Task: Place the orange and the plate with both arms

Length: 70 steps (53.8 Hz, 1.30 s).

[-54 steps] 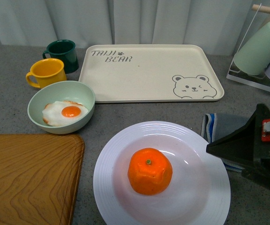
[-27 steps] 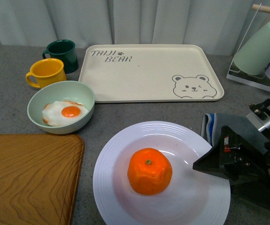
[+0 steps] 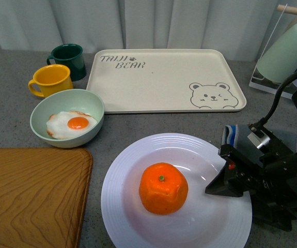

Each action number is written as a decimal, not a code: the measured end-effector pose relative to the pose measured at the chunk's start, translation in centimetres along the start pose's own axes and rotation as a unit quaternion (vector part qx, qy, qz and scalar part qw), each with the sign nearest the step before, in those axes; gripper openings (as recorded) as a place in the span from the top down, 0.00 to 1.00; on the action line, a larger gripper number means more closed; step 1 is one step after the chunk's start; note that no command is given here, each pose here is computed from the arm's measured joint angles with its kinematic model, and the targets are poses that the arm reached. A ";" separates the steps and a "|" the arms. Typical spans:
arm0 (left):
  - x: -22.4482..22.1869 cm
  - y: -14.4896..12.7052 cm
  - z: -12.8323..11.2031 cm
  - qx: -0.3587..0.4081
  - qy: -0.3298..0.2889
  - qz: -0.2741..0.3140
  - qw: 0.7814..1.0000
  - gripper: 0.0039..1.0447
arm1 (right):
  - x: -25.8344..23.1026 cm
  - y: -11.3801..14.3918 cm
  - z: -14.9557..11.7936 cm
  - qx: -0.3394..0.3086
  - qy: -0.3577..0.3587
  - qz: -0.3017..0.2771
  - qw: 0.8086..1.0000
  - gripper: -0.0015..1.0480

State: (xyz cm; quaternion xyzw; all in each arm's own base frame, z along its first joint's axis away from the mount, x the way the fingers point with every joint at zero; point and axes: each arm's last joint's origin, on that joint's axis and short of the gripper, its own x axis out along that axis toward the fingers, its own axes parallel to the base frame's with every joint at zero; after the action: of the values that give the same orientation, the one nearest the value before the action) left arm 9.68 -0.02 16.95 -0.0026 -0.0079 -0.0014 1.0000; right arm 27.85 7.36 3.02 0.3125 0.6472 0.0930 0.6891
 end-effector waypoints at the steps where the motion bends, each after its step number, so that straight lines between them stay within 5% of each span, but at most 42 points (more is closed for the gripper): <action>1: 0.0 0.0 0.0 0.000 0.000 0.000 1.000 0.06 | 0.0 -0.1 0.0 0.002 0.001 -0.001 1.000 0.65; 16: 0.0 0.0 0.0 0.000 0.000 0.000 1.000 0.06 | -0.7 -0.5 -0.1 -0.001 0.014 0.039 0.999 0.89; 41: 0.0 0.0 0.0 0.000 0.000 0.000 1.000 0.06 | -2.4 -0.7 -0.6 -0.025 -0.080 0.168 0.982 0.96; 46: 0.0 0.0 0.0 0.000 0.000 0.000 1.000 0.06 | -3.2 0.2 0.7 -0.037 -0.103 0.220 0.969 0.96; 58: 0.0 0.0 0.0 0.000 0.000 0.000 1.000 0.06 | -2.1 1.9 5.1 -0.026 -0.108 0.237 0.965 0.96; 70: 0.0 0.0 0.0 0.000 0.000 0.000 1.000 0.06 | 0.7 5.8 12.9 0.012 -0.106 0.251 0.962 0.96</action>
State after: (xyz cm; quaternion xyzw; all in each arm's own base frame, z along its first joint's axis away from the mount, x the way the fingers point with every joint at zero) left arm 9.68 -0.02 16.95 -0.0026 -0.0079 -0.0014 1.0000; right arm 41.84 8.28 5.17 0.4814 0.4722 0.2213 0.7045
